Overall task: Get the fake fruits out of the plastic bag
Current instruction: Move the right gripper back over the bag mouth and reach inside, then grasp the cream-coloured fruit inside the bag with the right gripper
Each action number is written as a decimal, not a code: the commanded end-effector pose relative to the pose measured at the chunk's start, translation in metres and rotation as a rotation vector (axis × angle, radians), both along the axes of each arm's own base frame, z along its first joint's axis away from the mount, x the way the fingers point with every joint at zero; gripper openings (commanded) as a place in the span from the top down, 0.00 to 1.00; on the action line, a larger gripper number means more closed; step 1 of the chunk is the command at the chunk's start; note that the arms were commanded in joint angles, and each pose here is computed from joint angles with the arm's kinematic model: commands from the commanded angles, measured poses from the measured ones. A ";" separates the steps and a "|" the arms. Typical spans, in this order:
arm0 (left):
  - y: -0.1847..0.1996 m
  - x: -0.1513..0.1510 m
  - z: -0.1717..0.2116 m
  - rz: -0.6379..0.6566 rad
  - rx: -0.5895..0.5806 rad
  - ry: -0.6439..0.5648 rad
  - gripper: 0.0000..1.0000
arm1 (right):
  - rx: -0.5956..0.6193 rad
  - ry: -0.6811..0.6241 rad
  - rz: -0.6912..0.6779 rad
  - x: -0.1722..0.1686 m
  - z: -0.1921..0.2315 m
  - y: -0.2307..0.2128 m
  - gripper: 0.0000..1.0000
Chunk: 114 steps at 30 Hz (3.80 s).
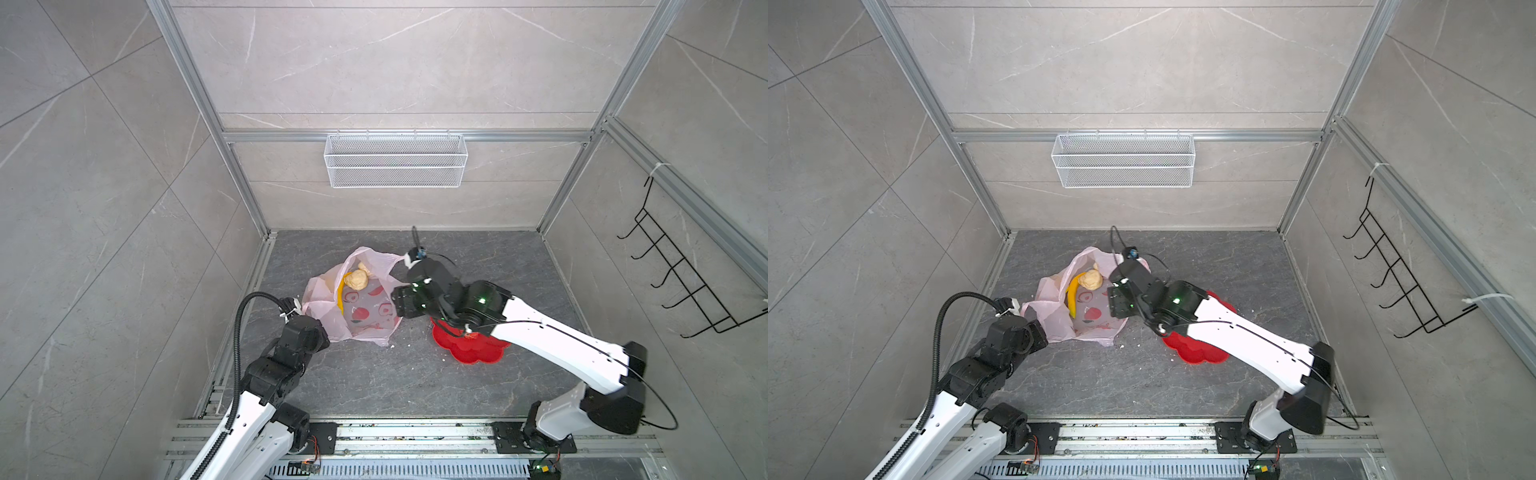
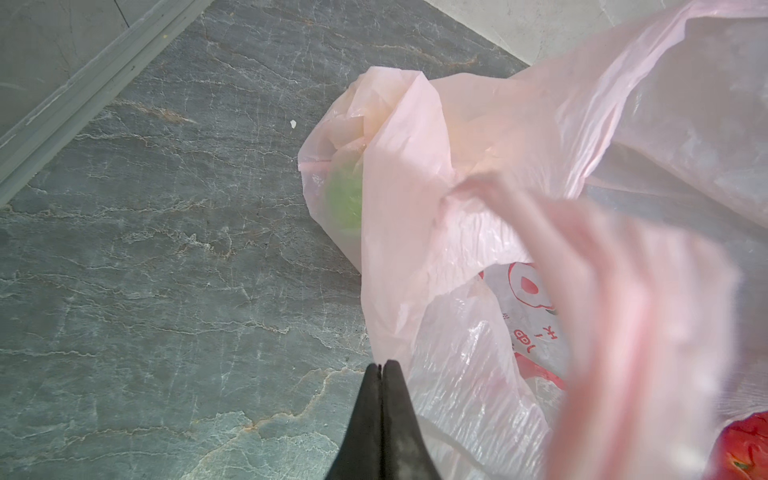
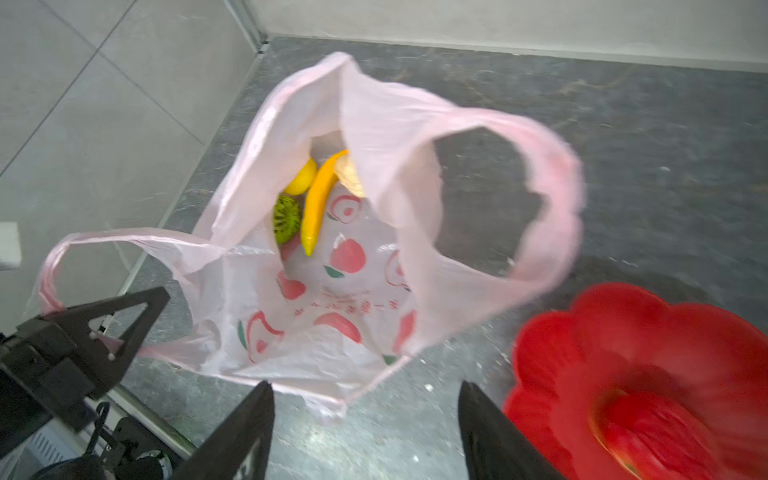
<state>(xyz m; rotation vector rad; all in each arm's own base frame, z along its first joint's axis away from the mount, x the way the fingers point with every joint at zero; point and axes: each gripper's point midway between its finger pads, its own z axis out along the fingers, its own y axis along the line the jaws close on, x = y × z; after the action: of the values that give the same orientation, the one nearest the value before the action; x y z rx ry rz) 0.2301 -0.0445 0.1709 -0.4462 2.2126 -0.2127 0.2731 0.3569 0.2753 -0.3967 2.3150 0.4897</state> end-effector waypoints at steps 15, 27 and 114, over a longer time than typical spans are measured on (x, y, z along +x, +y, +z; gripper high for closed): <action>0.035 -0.041 -0.019 0.138 0.077 0.157 1.00 | -0.016 0.165 0.121 0.043 -0.128 0.136 0.30; 0.031 -0.031 -0.015 0.137 0.056 0.123 1.00 | -0.051 0.144 -0.042 0.101 -0.175 0.127 0.27; -0.002 -0.031 -0.017 -0.057 -0.072 0.011 1.00 | 0.199 0.237 -0.348 0.212 -0.238 0.132 0.37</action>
<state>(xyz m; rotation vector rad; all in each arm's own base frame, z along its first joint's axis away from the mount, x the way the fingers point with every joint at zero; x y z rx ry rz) 0.1966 -0.0483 0.1490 -0.4334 2.2575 -0.3360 0.4859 0.4938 0.0586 0.1932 2.4184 0.6341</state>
